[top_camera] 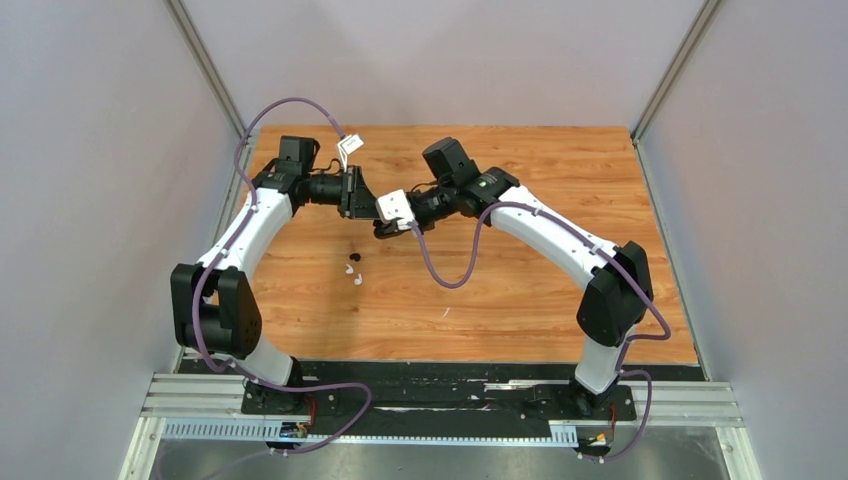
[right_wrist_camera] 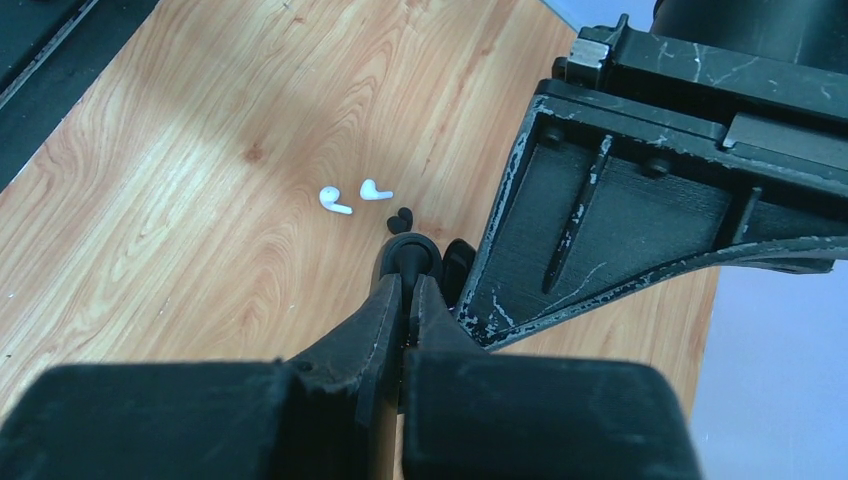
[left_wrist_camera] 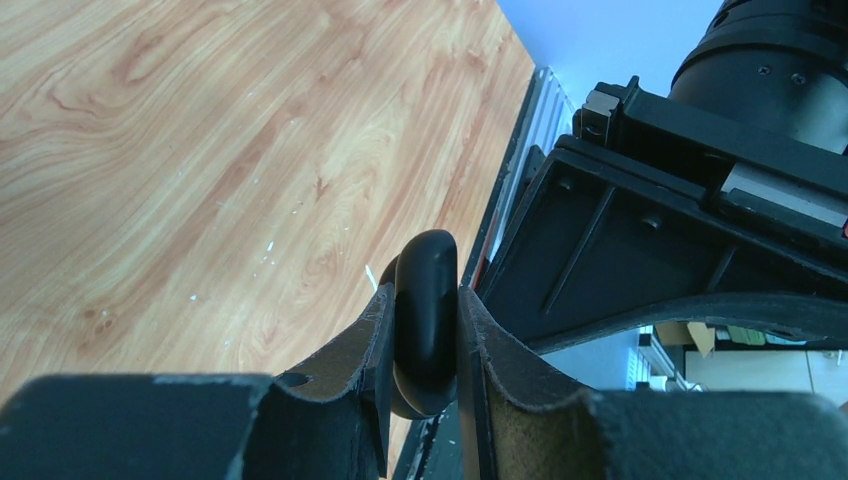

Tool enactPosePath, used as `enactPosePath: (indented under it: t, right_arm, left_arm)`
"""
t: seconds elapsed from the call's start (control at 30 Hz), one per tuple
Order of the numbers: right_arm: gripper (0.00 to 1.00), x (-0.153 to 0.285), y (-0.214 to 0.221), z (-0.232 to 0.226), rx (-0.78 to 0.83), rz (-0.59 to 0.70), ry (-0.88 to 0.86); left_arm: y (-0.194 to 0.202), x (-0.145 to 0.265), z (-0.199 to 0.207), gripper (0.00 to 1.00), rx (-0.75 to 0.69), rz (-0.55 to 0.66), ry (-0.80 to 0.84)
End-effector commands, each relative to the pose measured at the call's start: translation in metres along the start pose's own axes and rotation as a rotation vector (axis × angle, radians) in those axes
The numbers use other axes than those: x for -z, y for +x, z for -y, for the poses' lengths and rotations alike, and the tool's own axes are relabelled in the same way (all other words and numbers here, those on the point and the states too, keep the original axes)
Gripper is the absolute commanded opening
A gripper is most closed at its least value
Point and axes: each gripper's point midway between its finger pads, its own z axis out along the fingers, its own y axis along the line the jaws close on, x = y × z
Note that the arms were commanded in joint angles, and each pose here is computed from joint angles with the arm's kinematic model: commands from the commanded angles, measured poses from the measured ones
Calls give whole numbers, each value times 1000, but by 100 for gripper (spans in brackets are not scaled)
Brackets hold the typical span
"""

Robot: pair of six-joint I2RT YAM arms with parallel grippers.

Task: Insert the wireless bluetooth earbuds into the charging case
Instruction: Place the earbud in the charging case.

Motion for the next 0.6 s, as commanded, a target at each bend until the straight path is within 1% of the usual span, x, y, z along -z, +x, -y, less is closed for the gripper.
enactPosePath:
  t: [0.0, 0.1, 0.2, 0.4, 0.57]
  right_arm:
    - [0, -5, -7, 5, 49, -16, -2]
    - [0, -10, -5, 6, 61, -38, 0]
    - [4, -11, -7, 7, 67, -41, 2]
    - [16, -6, -13, 15, 84, -56, 30]
    - [21, 2, -22, 19, 100, -60, 57]
  left_arm:
    - [-5, 6, 21, 0, -56, 24, 28]
    - [-5, 5, 22, 0, -54, 24, 30]
    - [-4, 5, 23, 0, -54, 24, 31]
    - [-3, 5, 22, 0, -57, 23, 23]
    - [-3, 6, 21, 0, -60, 22, 18]
